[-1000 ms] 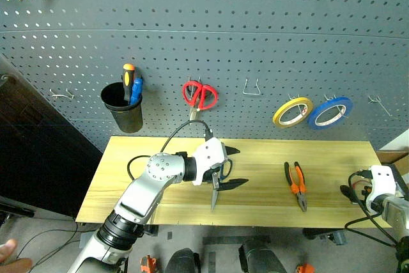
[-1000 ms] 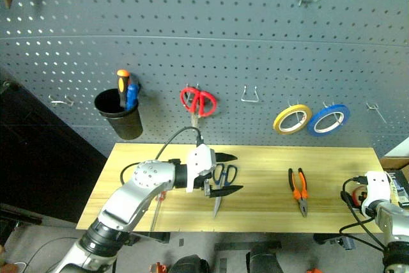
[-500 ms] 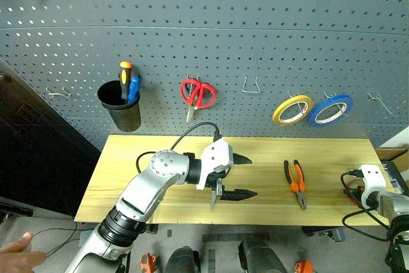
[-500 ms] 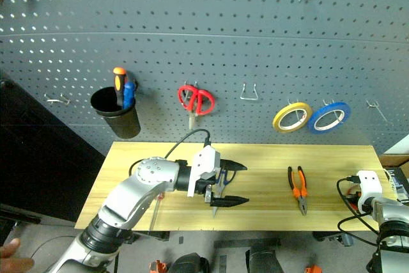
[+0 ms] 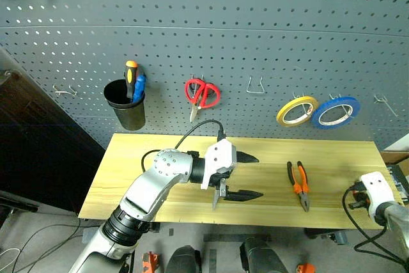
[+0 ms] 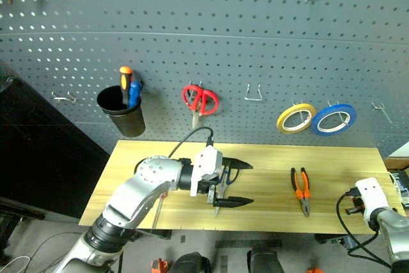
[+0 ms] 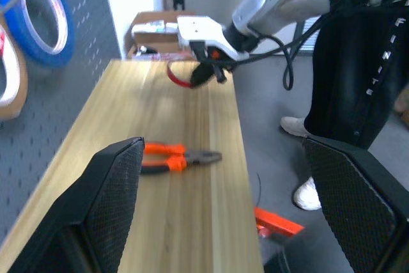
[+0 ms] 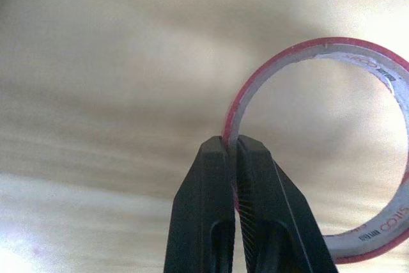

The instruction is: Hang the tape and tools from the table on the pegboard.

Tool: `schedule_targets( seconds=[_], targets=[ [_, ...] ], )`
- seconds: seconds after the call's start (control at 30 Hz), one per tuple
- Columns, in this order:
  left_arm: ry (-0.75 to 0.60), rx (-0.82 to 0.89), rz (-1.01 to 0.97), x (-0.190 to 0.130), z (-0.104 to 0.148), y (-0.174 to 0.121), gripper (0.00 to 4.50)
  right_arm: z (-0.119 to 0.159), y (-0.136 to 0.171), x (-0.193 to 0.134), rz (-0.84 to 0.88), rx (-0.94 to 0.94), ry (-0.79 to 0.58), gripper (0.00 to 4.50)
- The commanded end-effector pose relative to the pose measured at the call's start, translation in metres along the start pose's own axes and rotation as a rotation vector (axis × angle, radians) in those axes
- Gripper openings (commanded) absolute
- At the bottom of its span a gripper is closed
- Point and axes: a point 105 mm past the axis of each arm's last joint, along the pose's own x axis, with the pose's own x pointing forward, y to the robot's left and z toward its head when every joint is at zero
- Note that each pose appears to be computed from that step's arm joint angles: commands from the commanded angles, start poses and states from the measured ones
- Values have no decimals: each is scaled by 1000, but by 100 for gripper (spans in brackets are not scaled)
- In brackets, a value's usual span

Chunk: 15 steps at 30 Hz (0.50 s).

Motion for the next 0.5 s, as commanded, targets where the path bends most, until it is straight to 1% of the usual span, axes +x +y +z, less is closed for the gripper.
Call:
schedule_targets(
  seconds=[0.03,0.1,0.2,0.3,0.4,0.5],
  targets=[
    [-68,70,23,6,16,6,422,48,-2,-35,-145,-88,-212,1],
    [-102,97,54,9,22,11,422,66,6,-50,-200,-112,-299,1],
    [-141,117,91,12,30,20,422,104,10,-71,-288,-121,-462,1],
    [-162,127,90,16,35,23,422,132,1,-79,-328,-73,-572,1],
    [-195,136,109,20,42,27,422,144,-12,-73,-292,-8,-610,1],
    [-227,145,125,24,49,30,422,150,-26,-62,-258,61,-628,1]
  ],
)
